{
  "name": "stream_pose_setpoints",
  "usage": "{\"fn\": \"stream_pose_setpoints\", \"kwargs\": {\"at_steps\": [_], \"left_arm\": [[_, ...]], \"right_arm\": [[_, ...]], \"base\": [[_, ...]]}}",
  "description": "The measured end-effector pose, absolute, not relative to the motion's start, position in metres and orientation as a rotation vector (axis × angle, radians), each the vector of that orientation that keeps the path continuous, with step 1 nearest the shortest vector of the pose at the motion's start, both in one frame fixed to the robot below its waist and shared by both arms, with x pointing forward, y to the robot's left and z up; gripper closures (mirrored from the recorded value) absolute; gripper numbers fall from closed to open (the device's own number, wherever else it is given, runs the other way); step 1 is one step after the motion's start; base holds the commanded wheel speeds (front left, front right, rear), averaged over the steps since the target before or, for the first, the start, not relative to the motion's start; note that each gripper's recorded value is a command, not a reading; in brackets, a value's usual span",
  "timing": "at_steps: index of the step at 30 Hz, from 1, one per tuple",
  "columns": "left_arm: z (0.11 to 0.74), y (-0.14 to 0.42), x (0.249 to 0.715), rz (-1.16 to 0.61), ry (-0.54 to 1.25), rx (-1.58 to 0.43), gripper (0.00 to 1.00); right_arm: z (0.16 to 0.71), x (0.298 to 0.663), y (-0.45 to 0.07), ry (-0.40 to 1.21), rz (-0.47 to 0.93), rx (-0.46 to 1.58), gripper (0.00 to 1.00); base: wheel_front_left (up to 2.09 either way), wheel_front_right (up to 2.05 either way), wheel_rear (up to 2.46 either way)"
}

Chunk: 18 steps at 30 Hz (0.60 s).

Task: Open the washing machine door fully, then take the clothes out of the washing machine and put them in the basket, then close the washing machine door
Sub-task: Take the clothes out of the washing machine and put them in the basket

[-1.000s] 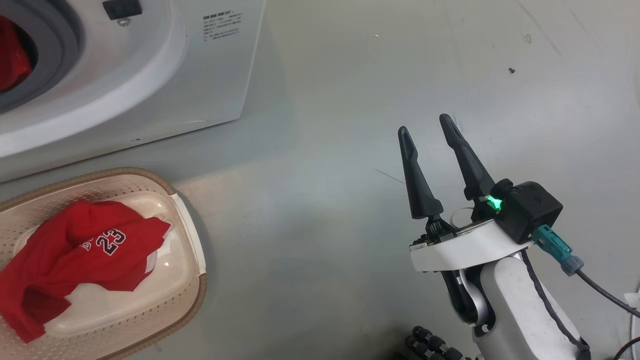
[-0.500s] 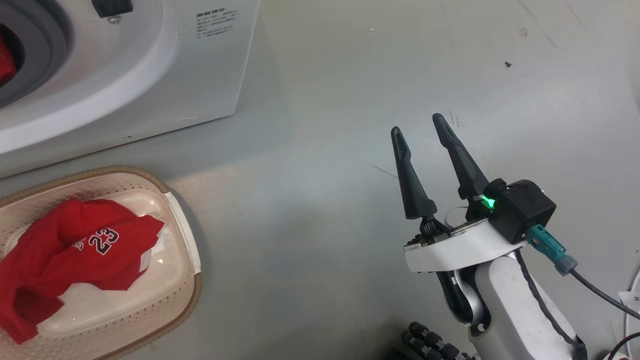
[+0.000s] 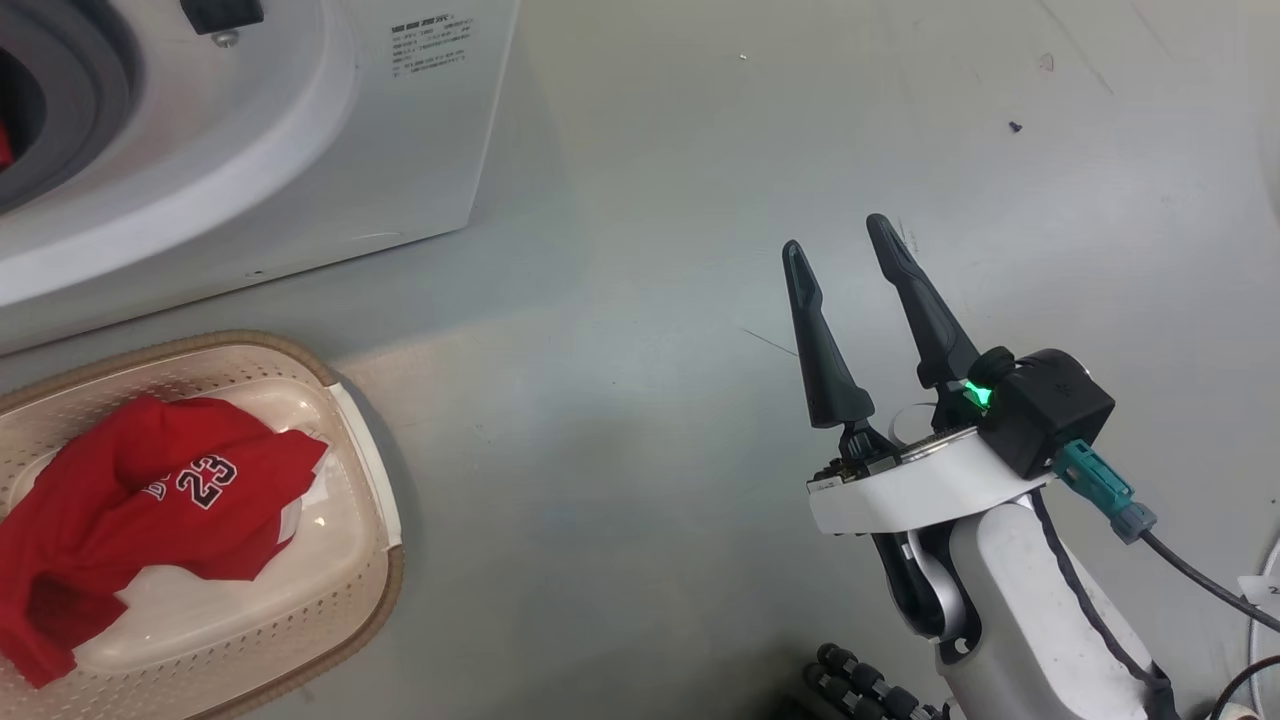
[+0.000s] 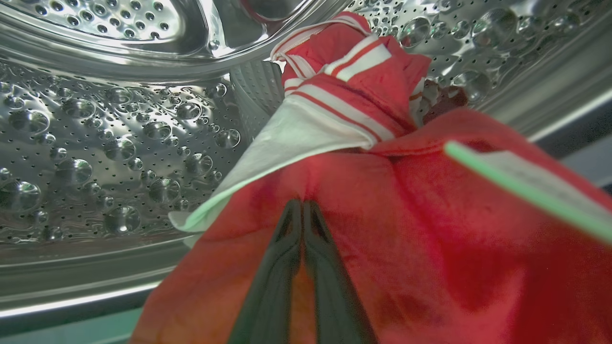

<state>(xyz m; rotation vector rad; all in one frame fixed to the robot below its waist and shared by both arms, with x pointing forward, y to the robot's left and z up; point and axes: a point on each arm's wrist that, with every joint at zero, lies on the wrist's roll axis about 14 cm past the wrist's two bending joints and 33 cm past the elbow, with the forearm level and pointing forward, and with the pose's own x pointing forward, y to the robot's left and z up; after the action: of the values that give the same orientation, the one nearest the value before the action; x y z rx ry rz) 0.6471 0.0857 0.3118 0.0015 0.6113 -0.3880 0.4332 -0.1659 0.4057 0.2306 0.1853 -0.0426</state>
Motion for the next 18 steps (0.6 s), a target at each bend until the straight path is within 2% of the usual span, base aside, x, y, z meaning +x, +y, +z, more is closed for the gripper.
{"fn": "stream_pose_setpoints", "kwargs": {"at_steps": [18], "left_arm": [[0.346, 0.085, 0.642, -0.380, 0.477, -0.026, 1.00]], "right_arm": [[0.421, 0.440, -0.163, 0.137, -0.023, 0.216, 0.00]], "base": [[0.00, 0.00, 0.00]]}}
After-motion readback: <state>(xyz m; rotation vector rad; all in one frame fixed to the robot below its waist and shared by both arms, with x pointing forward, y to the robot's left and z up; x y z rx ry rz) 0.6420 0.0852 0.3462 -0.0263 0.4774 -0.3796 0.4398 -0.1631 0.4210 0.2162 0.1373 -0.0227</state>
